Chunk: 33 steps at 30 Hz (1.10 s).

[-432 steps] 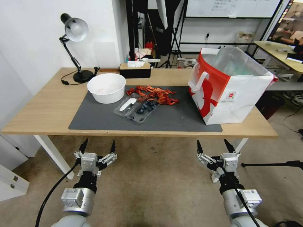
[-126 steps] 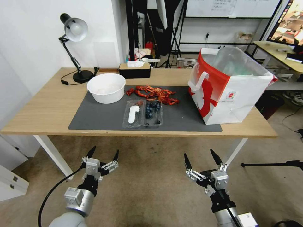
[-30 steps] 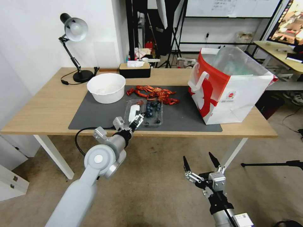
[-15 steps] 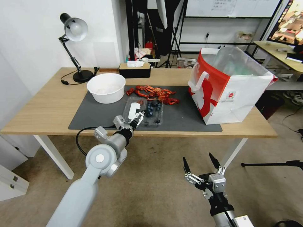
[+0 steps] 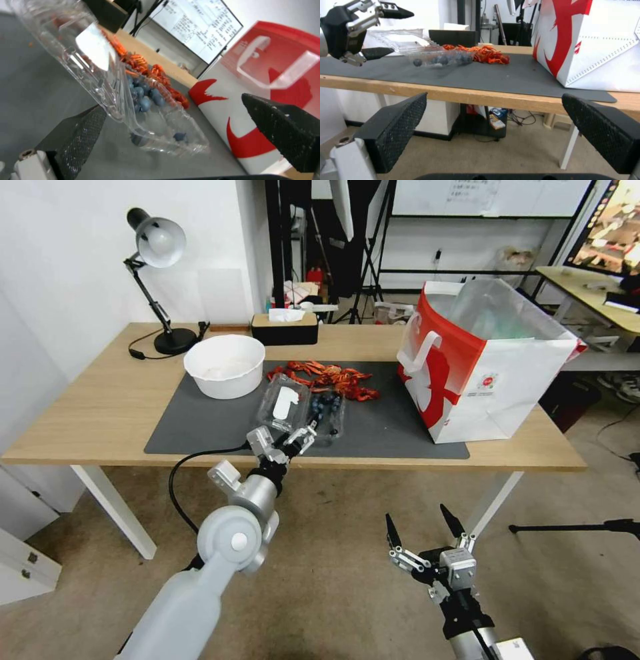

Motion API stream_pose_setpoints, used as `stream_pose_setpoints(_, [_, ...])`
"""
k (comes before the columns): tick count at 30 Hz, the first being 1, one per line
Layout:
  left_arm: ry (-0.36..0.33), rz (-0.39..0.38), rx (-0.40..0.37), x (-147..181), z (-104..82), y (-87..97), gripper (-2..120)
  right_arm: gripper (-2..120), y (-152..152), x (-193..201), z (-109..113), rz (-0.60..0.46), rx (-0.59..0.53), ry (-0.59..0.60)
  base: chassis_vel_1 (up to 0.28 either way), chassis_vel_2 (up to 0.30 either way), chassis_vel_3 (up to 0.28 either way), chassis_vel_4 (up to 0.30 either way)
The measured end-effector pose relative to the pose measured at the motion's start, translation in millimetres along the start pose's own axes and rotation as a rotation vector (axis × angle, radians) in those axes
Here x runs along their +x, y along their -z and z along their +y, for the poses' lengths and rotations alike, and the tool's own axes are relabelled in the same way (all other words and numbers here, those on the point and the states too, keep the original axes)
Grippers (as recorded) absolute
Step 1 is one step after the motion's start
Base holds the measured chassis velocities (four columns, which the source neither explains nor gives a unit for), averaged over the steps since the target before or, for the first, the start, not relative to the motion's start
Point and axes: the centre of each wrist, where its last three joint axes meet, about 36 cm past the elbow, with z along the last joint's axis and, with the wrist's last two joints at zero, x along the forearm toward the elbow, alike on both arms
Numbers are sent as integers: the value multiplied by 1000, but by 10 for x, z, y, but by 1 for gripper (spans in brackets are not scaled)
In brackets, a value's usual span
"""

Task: Close the takeout container lid, then place the container into the takeout bag.

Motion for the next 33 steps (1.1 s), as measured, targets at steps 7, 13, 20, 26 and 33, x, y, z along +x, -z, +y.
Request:
stream_pose_setpoints(7, [-38,-26,-98,31,47,-114,100,100,-1,2,4,-1,2,2,0,0,0,0])
stream_pose_setpoints(13, [-72,-43,-188,47,114,-172,100,100,-3,6,8,-3,4,3,0,0,0,0])
stream_pose_setpoints(20, [-90,-43,-280,71,195,-241,100,100,-4,17,11,-2,8,5,0,0,0,0])
stream_pose_setpoints(26, [-103,-51,-344,74,248,-260,100,100,-3,22,14,-3,11,7,0,0,0,0])
stream_pose_setpoints(33, [-117,-69,-431,73,326,-283,100,100,-3,32,25,-4,17,13,0,0,0,0])
